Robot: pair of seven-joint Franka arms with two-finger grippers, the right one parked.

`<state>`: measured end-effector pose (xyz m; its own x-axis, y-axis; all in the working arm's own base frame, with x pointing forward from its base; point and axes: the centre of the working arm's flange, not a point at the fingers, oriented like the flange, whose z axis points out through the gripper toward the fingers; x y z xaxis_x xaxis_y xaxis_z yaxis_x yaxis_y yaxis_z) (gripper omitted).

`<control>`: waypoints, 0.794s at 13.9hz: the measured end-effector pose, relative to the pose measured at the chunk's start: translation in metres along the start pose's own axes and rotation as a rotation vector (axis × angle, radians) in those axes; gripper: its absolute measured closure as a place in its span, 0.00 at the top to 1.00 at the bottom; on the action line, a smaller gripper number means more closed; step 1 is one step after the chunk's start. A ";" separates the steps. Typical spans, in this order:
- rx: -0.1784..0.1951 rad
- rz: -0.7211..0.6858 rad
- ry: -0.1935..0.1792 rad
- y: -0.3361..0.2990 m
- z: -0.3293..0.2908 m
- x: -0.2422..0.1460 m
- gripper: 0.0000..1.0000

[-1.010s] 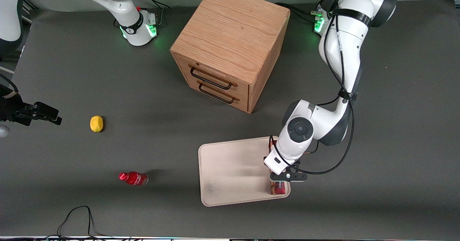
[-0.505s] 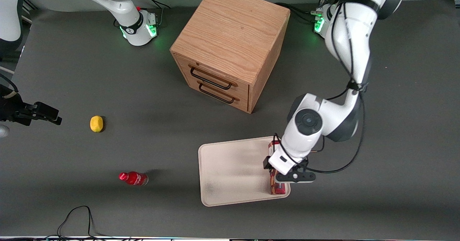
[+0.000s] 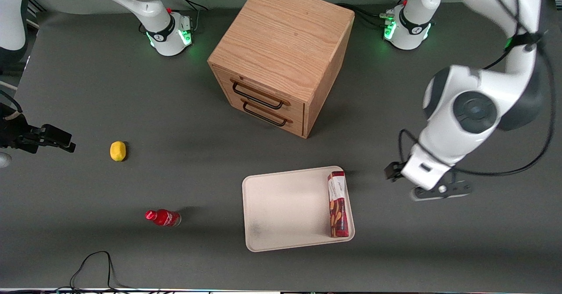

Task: Place red cookie box on tray
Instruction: 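Open the left gripper and raise it away from the tray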

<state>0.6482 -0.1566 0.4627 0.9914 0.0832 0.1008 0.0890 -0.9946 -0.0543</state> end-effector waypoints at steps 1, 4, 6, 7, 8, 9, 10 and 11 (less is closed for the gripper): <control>0.004 0.019 -0.001 -0.023 -0.009 -0.007 1.00; 0.006 0.067 0.021 -0.093 -0.046 -0.033 1.00; -0.021 0.076 0.038 -0.131 -0.076 -0.056 1.00; -0.039 0.082 0.038 -0.146 -0.089 -0.070 1.00; -0.050 0.083 0.035 -0.157 -0.100 -0.082 1.00; -0.054 0.081 0.035 -0.165 -0.110 -0.091 1.00; -0.057 0.079 0.041 -0.168 -0.117 -0.097 1.00; -0.060 0.079 0.049 -0.169 -0.123 -0.101 1.00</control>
